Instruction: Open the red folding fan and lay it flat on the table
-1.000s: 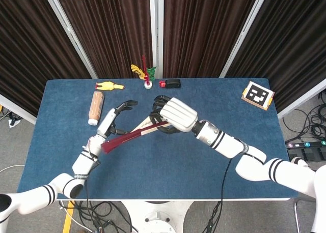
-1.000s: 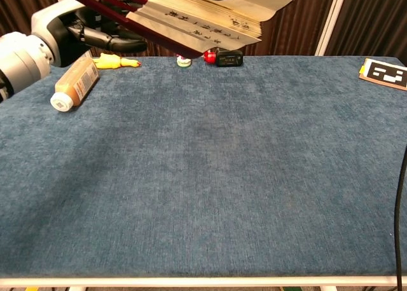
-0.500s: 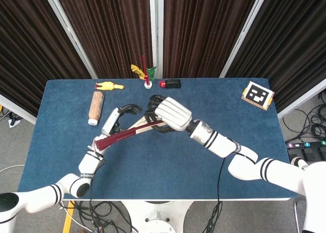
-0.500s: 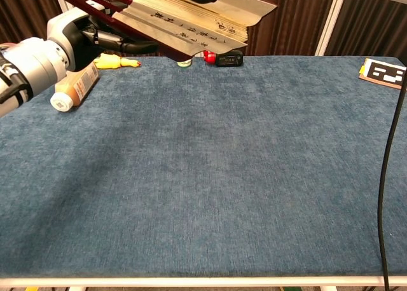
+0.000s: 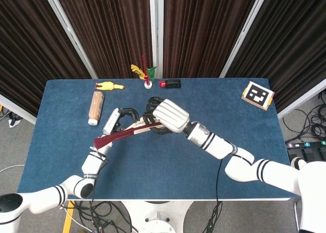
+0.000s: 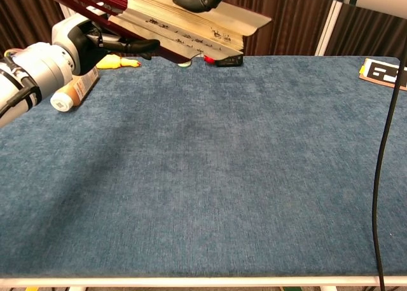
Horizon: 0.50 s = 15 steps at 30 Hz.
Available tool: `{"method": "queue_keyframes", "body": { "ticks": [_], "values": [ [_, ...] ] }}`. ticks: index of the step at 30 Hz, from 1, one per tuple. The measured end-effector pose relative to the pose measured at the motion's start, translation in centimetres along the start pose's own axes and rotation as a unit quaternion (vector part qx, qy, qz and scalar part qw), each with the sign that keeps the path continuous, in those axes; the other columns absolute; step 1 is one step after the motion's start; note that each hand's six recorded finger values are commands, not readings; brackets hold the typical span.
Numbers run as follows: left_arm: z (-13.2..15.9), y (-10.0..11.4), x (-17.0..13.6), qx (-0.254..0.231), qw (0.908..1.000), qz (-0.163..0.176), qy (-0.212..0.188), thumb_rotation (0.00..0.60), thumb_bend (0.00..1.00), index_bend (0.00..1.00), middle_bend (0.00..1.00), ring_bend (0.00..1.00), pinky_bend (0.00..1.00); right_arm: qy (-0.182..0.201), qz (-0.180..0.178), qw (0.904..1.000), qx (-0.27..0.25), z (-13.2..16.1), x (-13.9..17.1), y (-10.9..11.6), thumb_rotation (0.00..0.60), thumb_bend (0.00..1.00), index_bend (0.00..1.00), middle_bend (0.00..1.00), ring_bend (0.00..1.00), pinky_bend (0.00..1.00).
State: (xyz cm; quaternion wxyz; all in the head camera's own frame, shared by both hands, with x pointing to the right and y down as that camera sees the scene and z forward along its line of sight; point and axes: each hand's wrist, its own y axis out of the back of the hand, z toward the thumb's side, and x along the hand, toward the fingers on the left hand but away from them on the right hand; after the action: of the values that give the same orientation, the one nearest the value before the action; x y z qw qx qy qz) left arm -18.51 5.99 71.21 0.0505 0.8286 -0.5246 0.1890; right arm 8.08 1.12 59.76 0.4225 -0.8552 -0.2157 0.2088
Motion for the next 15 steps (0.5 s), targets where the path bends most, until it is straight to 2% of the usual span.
{"method": "queue_keyframes", "body": {
  "ticks": [7, 15],
  "values": [
    [-0.2, 0.1, 0.0, 0.008, 1.0, 0.004, 0.002, 0.6, 0.38, 0.8, 0.74, 0.58, 0.46, -0.001, -0.001, 1.0, 0.0, 0.1, 0.0, -0.2, 0.6, 0.95, 0.79, 0.62, 0.33, 0.22],
    [-1.6, 1.9, -0.8, 0.061, 0.9978, 0.01, 0.021, 0.6, 0.4, 0.8, 0.74, 0.58, 0.46, -0.01, 0.005, 0.9995, 0.029, -1.0, 1.1, 0.4, 0.6, 0.96, 0.79, 0.63, 0.34, 0.22]
  ]
}}
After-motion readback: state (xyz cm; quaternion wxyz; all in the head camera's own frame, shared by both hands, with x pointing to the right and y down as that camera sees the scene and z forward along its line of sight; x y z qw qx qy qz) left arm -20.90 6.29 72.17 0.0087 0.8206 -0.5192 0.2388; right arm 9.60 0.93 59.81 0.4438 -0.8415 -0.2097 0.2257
